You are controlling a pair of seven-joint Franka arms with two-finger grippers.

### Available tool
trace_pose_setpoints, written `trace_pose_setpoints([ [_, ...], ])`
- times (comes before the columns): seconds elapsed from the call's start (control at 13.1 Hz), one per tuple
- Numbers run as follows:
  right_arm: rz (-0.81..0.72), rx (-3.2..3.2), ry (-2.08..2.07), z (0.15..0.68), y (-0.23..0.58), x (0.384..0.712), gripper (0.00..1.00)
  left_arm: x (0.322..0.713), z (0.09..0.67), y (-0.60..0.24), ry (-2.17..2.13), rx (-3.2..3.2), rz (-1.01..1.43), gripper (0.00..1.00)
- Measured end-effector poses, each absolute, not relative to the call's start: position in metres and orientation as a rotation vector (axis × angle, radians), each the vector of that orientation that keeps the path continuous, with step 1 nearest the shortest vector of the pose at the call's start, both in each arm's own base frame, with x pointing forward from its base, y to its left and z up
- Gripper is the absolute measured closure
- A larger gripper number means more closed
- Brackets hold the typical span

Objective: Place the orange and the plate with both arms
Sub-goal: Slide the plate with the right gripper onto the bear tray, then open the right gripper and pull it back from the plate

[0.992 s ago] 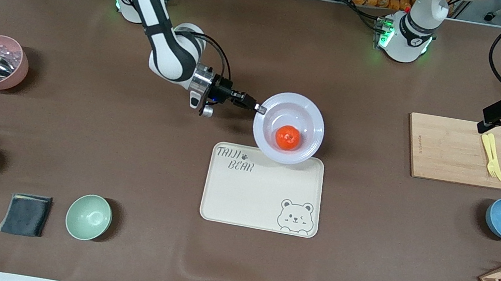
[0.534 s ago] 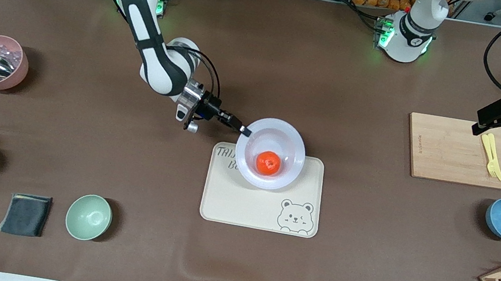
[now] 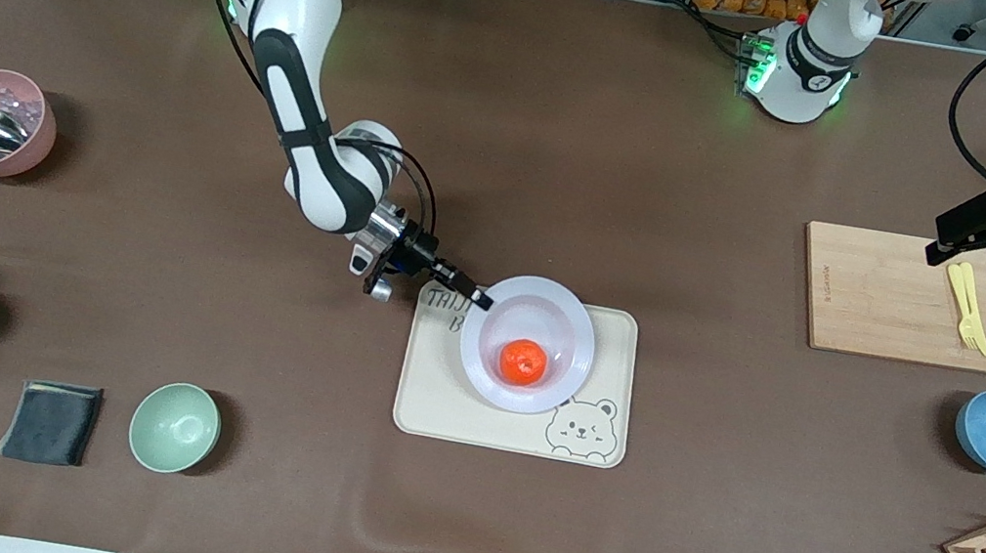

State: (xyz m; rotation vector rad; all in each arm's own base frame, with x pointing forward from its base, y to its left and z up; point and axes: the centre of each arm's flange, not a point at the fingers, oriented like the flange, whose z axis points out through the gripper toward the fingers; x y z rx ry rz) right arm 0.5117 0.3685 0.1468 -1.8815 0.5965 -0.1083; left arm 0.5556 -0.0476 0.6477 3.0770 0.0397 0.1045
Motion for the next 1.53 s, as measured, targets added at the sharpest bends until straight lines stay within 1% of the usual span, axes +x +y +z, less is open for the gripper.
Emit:
trace_pose_setpoints([
  [0.31, -0.147, -1.918, 0.620, 0.140, 0.368, 0.524, 0.96, 0.556, 0.648, -0.046, 0.043, 3.077, 0.109, 0.00],
  [0.53, -0.149, -1.920, 0.620, 0.140, 0.370, 0.526, 0.96, 0.555, 0.650, -0.046, 0.043, 3.076, 0.116, 0.00],
  [0.61, -0.149, -1.923, 0.621, 0.139, 0.370, 0.525, 0.92, 0.555, 0.650, -0.046, 0.043, 3.076, 0.117, 0.00],
  [0.69, -0.148, -1.927, 0.623, 0.137, 0.370, 0.525, 0.92, 0.555, 0.650, -0.046, 0.044, 3.076, 0.117, 0.00],
  [0.76, -0.147, -1.937, 0.618, 0.134, 0.369, 0.524, 0.84, 0.555, 0.651, -0.045, 0.045, 3.076, 0.118, 0.00],
  [0.84, -0.145, -1.953, 0.604, 0.132, 0.368, 0.524, 0.73, 0.555, 0.651, -0.045, 0.046, 3.076, 0.118, 0.00],
  [0.92, -0.135, -1.969, 0.591, 0.130, 0.367, 0.525, 0.69, 0.555, 0.651, -0.045, 0.046, 3.076, 0.118, 0.00],
  [0.99, -0.111, -1.985, 0.585, 0.130, 0.366, 0.526, 0.68, 0.555, 0.651, -0.045, 0.046, 3.076, 0.118, 0.00],
  [1.07, -0.079, -2.001, 0.583, 0.132, 0.366, 0.527, 0.63, 0.555, 0.650, -0.045, 0.046, 3.076, 0.117, 0.00],
  [1.22, -0.036, -2.034, 0.598, 0.136, 0.367, 0.532, 0.62, 0.555, 0.650, -0.046, 0.045, 3.076, 0.116, 0.00],
  [1.53, -0.038, -2.080, 0.613, 0.138, 0.362, 0.536, 0.63, 0.555, 0.650, -0.046, 0.044, 3.076, 0.116, 0.00],
])
